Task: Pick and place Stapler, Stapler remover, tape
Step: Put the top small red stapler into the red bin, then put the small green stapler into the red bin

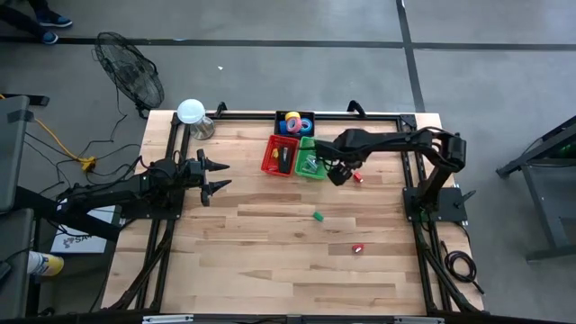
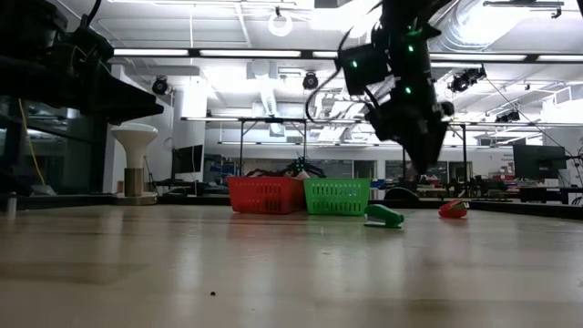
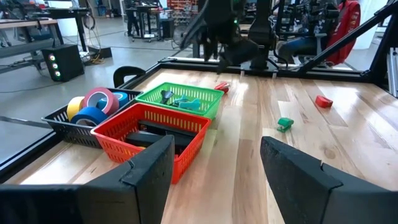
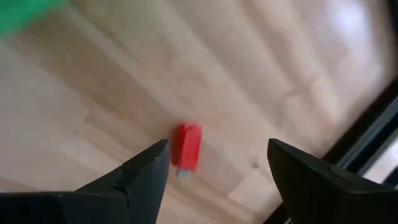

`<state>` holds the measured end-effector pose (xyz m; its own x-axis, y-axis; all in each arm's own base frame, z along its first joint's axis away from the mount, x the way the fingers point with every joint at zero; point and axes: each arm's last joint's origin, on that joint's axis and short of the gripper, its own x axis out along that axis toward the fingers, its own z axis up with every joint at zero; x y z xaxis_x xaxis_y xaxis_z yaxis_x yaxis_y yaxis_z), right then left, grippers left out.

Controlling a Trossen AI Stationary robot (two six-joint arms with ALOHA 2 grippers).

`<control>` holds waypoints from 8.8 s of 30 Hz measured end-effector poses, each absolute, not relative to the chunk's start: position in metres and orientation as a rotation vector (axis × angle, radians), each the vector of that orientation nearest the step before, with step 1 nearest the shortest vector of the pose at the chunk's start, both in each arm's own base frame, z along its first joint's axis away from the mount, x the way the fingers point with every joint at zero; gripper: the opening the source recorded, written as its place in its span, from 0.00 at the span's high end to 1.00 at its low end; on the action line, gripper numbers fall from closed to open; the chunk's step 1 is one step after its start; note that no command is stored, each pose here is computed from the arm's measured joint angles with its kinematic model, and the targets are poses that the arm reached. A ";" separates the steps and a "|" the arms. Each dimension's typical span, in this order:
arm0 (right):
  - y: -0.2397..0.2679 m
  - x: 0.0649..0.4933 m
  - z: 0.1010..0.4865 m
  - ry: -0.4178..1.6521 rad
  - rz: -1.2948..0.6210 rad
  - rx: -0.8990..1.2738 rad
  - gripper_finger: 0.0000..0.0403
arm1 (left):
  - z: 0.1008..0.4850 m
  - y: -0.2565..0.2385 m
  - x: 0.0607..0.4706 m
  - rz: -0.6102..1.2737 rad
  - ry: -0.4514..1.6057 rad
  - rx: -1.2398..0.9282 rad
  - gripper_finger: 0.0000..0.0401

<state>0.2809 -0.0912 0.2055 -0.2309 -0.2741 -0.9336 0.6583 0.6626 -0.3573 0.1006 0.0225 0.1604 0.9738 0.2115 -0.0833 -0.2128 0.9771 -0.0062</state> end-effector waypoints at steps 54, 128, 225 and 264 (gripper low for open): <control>-0.087 0.252 0.137 1.599 -0.698 0.592 0.81 | 0.160 0.022 0.101 0.214 0.083 -0.015 0.42; -0.106 0.451 0.175 0.853 -0.341 -0.045 0.57 | 0.160 0.022 0.101 0.214 0.083 -0.015 0.42; 0.081 0.330 0.127 1.059 -0.458 0.280 0.84 | 0.160 0.022 0.101 0.214 0.082 -0.015 0.42; -0.063 0.428 0.150 0.495 -0.743 0.222 0.82 | 0.160 0.022 0.101 0.213 0.082 -0.015 0.42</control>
<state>0.4283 -0.0632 0.1502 0.6284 -0.5916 -0.5051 0.6940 0.7197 0.0205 0.1006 0.0224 0.1604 0.9740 0.2109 -0.0833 -0.2121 0.9772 -0.0064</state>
